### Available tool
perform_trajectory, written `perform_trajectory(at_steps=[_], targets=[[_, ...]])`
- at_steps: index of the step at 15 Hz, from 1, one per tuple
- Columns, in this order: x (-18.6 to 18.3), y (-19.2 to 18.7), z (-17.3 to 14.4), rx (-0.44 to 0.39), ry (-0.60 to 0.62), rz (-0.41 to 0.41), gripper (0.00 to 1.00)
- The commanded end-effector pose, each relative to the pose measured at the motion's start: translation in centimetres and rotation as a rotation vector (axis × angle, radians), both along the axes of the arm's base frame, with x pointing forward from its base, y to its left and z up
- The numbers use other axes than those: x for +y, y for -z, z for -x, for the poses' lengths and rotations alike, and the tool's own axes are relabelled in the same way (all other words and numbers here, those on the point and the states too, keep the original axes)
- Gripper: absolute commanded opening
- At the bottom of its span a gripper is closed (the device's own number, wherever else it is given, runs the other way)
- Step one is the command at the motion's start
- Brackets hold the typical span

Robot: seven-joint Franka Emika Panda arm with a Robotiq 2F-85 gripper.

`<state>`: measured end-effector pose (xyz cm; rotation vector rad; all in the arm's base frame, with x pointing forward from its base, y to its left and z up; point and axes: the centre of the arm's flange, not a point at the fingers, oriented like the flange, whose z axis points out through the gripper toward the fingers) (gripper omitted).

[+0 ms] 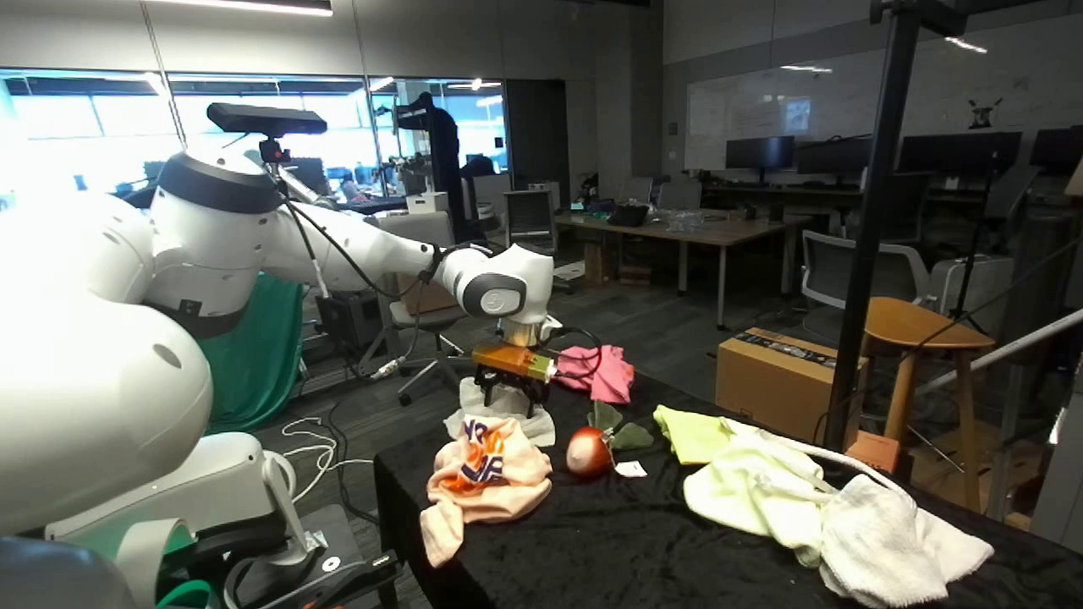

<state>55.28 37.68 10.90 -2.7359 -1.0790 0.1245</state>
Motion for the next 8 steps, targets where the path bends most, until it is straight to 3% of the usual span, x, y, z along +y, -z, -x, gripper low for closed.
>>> perform_trajectory(at_steps=[1, 2, 3, 4, 8], targets=[[0.95, 0.32, -1.12, -0.061, 0.036, -0.020, 1.00], [0.97, 0.31, -1.19, -0.067, 0.039, -0.021, 1.00], [0.94, 0.29, -1.32, -0.076, 0.049, -0.022, 0.75], [0.89, 0.27, -1.40, -0.080, 0.052, -0.025, 0.74], [0.44, -0.24, -1.65, -0.076, 0.069, -0.028, 0.42]])
